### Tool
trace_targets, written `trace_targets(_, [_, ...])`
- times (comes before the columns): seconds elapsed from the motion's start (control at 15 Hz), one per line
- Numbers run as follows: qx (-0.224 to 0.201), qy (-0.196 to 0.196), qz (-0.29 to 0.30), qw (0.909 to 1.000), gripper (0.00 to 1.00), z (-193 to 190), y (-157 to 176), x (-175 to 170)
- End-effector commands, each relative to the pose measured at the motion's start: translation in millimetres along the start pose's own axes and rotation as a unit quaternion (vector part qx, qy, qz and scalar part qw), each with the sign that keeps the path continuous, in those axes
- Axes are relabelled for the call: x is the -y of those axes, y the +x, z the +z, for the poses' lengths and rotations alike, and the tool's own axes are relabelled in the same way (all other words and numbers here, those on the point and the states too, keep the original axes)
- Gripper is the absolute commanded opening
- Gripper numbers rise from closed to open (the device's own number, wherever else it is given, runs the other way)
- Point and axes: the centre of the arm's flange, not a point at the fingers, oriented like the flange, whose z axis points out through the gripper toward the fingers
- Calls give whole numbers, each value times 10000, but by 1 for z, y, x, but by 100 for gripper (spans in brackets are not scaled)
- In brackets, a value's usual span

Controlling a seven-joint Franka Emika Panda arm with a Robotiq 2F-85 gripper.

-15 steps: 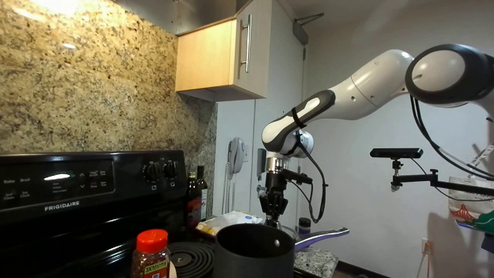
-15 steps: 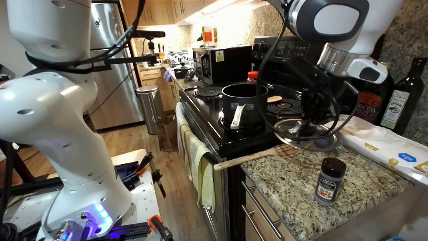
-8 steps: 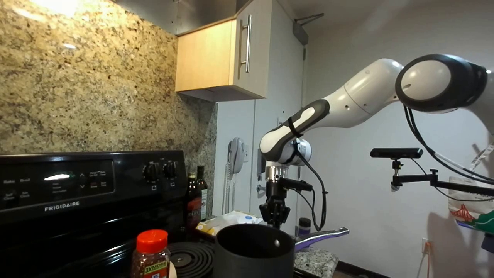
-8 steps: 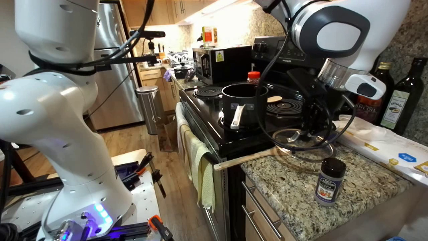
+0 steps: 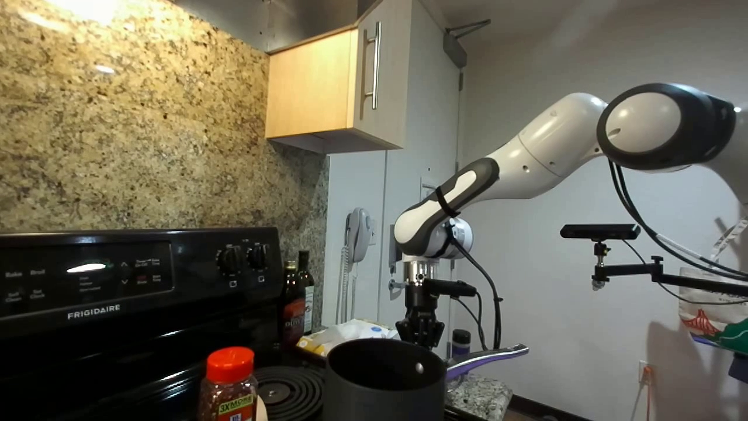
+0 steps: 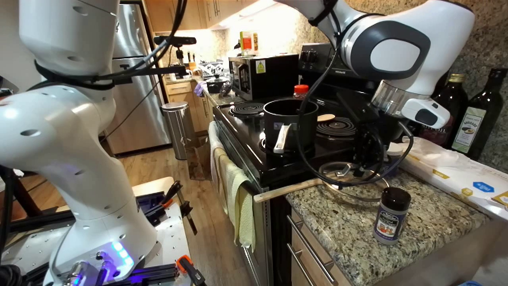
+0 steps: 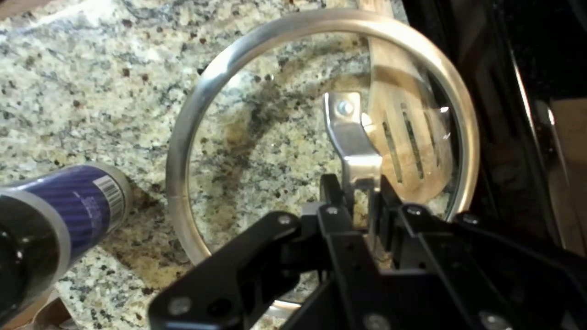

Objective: Uncover the pot and put the wooden spoon in it

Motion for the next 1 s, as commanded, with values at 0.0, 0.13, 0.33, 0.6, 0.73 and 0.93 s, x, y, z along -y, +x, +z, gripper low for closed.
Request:
trace_targets(0.0, [-216, -131, 120, 9996, 13, 8, -10, 2])
trace_targets(0.13, [-319, -110, 147, 9993, 13, 12, -9, -1])
trace_targets(0.33, [-482, -66, 232, 9985, 13, 11, -7, -12])
trace_targets(0.6, [-692, -20, 368, 9969, 13, 1, -4, -31])
trace_targets(0.73, [-752, 3, 349, 9966, 13, -2, 1, -35])
trace_targets(0.93, [-806, 111, 227, 9964, 12, 1, 9, -27])
